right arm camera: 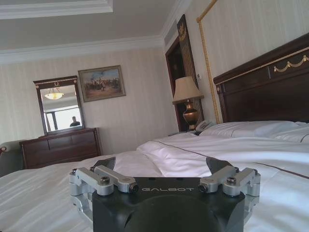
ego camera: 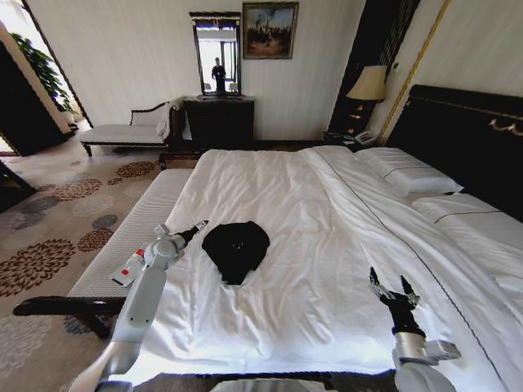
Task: Fold the clothes on the bed.
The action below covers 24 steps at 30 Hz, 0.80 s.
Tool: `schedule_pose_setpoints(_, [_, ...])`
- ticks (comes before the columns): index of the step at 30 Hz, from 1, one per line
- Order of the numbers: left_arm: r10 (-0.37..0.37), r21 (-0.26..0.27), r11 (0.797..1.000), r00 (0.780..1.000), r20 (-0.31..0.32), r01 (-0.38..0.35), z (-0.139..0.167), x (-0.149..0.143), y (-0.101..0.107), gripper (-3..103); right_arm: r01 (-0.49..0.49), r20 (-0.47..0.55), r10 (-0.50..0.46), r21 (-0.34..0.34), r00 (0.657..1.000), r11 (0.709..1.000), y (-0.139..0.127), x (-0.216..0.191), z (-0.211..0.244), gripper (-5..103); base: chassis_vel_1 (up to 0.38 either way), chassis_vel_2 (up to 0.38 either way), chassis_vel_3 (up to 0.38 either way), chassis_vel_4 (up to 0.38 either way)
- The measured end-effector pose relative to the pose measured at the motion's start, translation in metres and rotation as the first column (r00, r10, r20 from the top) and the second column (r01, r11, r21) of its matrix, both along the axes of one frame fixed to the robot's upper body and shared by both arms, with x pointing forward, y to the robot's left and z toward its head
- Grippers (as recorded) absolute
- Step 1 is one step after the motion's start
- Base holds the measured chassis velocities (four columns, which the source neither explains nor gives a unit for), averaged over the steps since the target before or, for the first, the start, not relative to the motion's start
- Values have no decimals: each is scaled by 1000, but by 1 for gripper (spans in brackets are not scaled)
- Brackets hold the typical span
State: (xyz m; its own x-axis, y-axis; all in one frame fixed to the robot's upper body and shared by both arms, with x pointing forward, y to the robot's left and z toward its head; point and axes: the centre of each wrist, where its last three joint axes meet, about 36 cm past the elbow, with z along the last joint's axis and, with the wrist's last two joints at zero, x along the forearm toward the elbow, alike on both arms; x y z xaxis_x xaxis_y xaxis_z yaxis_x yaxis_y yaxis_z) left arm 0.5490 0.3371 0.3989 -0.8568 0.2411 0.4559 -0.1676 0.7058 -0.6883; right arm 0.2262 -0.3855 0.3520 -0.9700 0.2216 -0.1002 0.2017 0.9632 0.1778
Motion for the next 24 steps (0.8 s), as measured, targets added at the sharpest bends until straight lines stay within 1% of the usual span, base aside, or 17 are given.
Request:
schedule_pose_setpoints(2, [9, -57, 998, 1000, -22, -11, -15, -9, 5, 100, 2, -3, -2, -5, 1000, 1000, 0, -1, 0, 100, 0, 0, 0, 0])
schedule_pose_setpoints(3, [14, -95, 995, 1000, -28, -17, -23, -14, 6, 100, 3, -5, -4, -8, 1000, 1000, 0, -1, -1, 100, 0, 0, 0, 0])
schedule_pose_setpoints(4, [14, -95, 995, 1000, -28, -17, -23, -14, 6, 100, 3, -5, -4, -8, 1000, 1000, 0, -1, -1, 100, 0, 0, 0, 0])
schedule_pose_setpoints(5, [19, -139, 990, 999, -36, -23, -36, -21, 5, 100, 7, -10, -7, -12, 1000, 1000, 1, -2, -2, 100, 0, 0, 0, 0])
schedule_pose_setpoints(7, [28, -188, 982, 999, -33, -34, -57, -29, -1, 100, 14, -17, -15, -15, 1000, 1000, 3, -3, -4, 100, 0, 0, 0, 0])
schedule_pose_setpoints(8, [47, -225, 973, 999, -28, -52, -73, -32, -7, 100, 19, -23, -20, -16, 1000, 1000, 5, -4, -6, 100, 0, 0, 0, 0])
schedule_pose_setpoints(9, [47, -225, 973, 999, -28, -52, -73, -32, -7, 100, 19, -23, -20, -16, 1000, 1000, 5, -4, -6, 100, 0, 0, 0, 0])
schedule_pose_setpoints(10, [57, -239, 969, 998, -27, -61, -78, -33, -9, 100, 20, -26, -20, -17, 999, 1000, 6, -5, -6, 100, 0, 0, 0, 0])
schedule_pose_setpoints(12, [95, -288, 953, 995, -25, -98, -100, -32, -19, 100, 22, -38, -23, -24, 999, 999, 7, -7, -9, 100, 0, 0, 0, 0])
schedule_pose_setpoints(13, [95, -288, 953, 995, -25, -98, -100, -32, -19, 100, 22, -38, -23, -24, 999, 999, 7, -7, -9, 100, 0, 0, 0, 0])
schedule_pose_setpoints(16, [129, -325, 937, 992, -12, -126, -112, -26, -30, 100, 32, -47, -33, -26, 998, 999, 7, -9, -10, 100, 0, 0, 0, 0])
schedule_pose_setpoints(18, [138, -333, 934, 990, -7, -133, -114, -24, -32, 100, 34, -49, -35, -27, 998, 999, 7, -9, -11, 100, 0, 0, 0, 0])
schedule_pose_setpoints(20, [153, -352, 925, 988, 3, -142, -116, -17, -41, 100, 40, -55, -41, -31, 998, 999, 5, -10, -12, 100, 0, 0, 0, 0])
schedule_pose_setpoints(24, [147, -355, 925, 989, 12, -133, -112, -8, -50, 100, 48, -61, -50, -34, 997, 998, 3, -11, -14, 100, 0, 0, 0, 0])
